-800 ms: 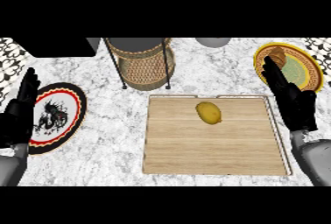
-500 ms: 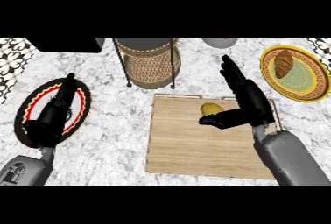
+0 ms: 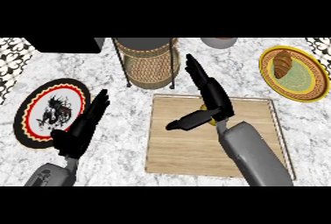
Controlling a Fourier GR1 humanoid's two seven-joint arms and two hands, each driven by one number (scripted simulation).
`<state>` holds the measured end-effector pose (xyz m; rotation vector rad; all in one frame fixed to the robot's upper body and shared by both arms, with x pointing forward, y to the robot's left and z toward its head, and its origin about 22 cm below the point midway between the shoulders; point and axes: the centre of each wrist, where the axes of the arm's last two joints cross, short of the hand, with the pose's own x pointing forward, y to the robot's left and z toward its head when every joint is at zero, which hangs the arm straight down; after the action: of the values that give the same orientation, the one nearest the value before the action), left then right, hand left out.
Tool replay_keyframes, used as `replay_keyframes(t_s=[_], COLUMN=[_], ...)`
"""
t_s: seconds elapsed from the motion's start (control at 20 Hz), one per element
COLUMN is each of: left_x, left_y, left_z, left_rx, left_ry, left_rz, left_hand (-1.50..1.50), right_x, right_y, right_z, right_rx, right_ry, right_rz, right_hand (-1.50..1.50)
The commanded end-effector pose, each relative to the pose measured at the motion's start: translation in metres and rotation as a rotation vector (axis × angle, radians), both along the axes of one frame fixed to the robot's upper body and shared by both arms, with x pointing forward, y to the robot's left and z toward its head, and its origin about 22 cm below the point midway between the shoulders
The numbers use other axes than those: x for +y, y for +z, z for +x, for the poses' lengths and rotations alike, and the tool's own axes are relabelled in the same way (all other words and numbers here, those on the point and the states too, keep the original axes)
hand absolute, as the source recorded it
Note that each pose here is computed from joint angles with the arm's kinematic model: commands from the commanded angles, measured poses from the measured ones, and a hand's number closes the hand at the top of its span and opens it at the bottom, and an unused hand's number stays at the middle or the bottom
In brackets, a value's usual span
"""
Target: Pick the lemon from the tray and place it in the tiered basket
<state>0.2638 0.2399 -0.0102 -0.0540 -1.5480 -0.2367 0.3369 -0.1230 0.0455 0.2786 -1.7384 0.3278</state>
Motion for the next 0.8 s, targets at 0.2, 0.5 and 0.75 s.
replay_keyframes(t_s=[0.2, 0.5, 0.75], left_x=[0.008, 0.013, 0.0], left_y=[-0.004, -0.006, -0.002], left_z=[0.001, -0.002, -0.001], left_rx=[0.027, 0.038, 0.029], left_ry=[0.004, 0.021, 0.011], left_rz=[-0.025, 0.007, -0.024], left_hand=[0.0, 0.0, 0.0], right_x=[-0.053, -0.062, -0.038], right_y=[0.076, 0.122, 0.149], right_z=[0.02, 0.022, -0.005], right_rx=[-0.154, -0.116, -0.073], right_ry=[0.01, 0.109, 0.251], right_rz=[-0.502, -1.113, -1.314], right_hand=[-1.5, -1.5, -1.5])
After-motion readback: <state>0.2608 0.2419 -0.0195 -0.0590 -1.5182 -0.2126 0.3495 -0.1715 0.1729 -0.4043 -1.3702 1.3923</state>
